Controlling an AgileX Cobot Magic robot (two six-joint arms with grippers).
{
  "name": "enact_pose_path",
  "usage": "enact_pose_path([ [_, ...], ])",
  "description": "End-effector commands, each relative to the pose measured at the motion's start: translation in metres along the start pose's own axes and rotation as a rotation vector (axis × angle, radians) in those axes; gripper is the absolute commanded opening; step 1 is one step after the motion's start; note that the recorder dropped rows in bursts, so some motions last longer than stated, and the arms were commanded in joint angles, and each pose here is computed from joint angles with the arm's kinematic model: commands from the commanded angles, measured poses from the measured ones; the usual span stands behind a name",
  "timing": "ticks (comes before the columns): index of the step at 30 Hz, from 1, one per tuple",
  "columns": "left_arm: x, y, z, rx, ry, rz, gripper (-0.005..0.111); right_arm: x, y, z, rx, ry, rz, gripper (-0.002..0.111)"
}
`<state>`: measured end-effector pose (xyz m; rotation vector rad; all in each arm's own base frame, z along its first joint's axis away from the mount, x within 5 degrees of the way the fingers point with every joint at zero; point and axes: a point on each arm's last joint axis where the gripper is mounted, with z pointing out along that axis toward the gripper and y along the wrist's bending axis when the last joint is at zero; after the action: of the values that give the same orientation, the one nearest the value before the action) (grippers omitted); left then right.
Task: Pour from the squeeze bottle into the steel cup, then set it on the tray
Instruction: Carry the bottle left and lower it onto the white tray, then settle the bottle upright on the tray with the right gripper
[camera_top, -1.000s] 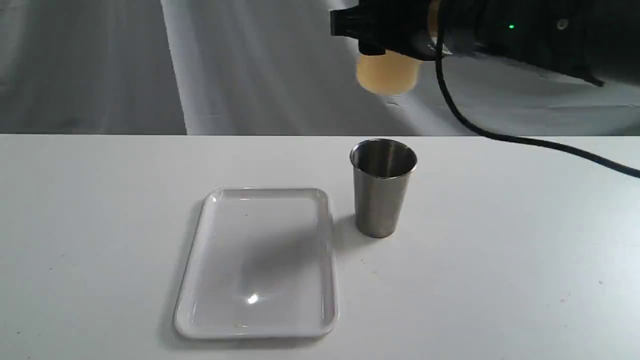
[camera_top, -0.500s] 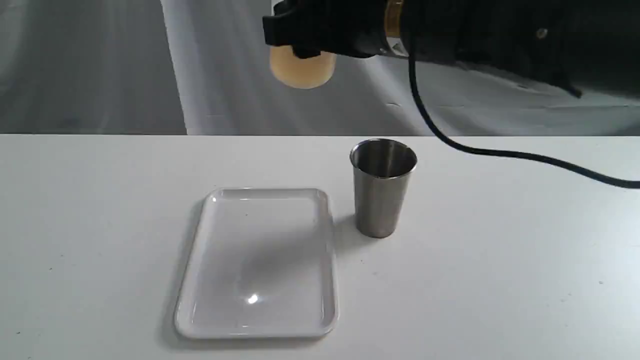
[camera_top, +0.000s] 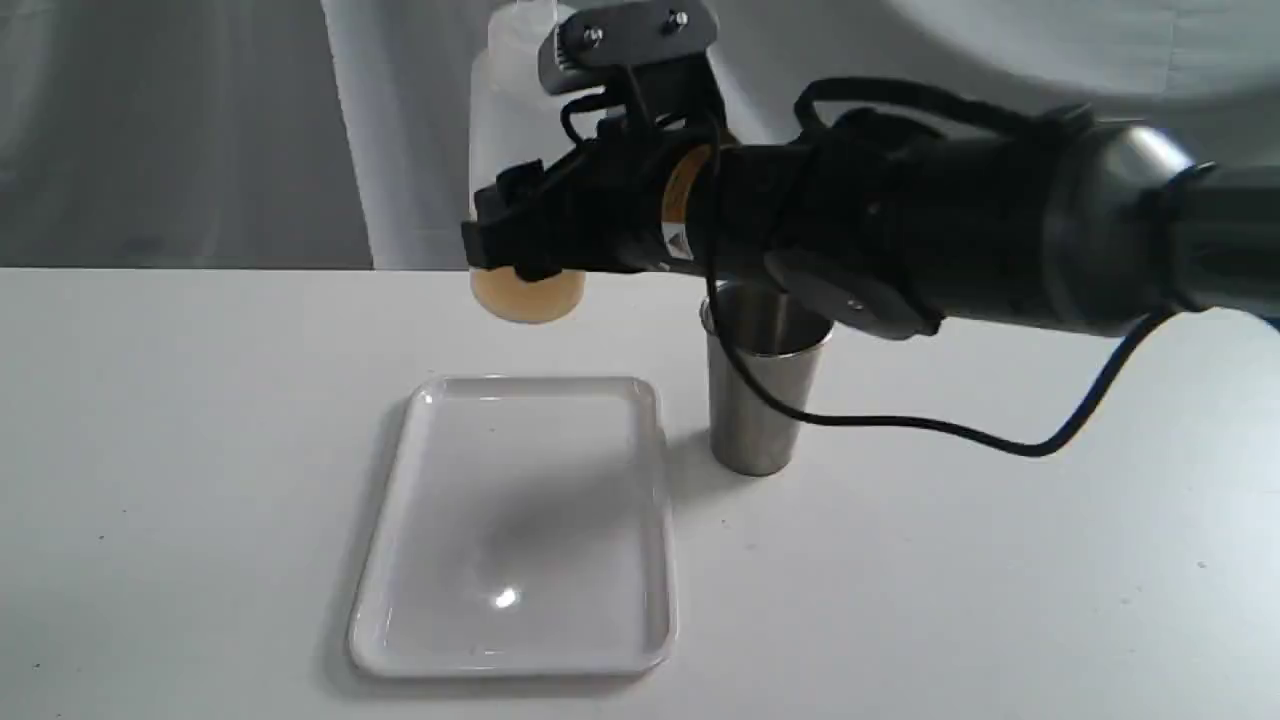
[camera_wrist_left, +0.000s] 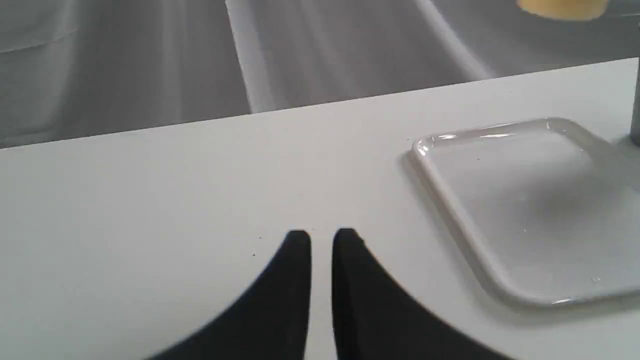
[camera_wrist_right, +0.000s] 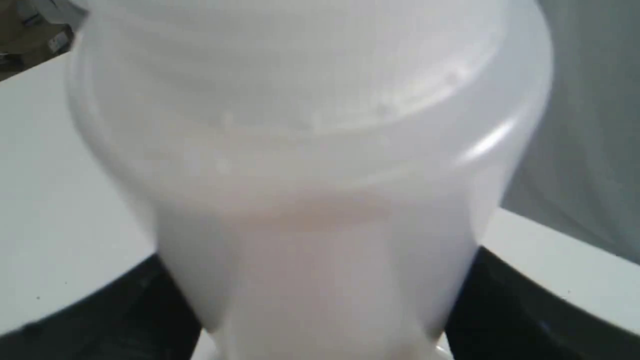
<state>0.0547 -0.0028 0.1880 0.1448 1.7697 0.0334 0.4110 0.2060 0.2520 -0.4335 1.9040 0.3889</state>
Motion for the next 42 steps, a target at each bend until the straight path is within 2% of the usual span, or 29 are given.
enact_pose_path([
  [1, 0.001, 0.0, 0.0, 0.002, -0.007, 0.002, 0.008, 0.007, 0.003, 0.011, -0.03, -0.025, -0.025, 0.051],
  [14, 0.001, 0.0, 0.0, 0.002, -0.007, 0.002, 0.008, 0.039, 0.01, 0.032, -0.036, 0.016, -0.009, 0.051],
  [29, 0.001, 0.0, 0.0, 0.002, -0.007, 0.002, 0.008, 0.084, 0.023, 0.026, -0.081, 0.103, -0.085, 0.051],
  [42, 0.001, 0.0, 0.0, 0.002, -0.007, 0.002, 0.008, 0.093, 0.03, 0.023, -0.095, 0.11, -0.132, 0.051],
])
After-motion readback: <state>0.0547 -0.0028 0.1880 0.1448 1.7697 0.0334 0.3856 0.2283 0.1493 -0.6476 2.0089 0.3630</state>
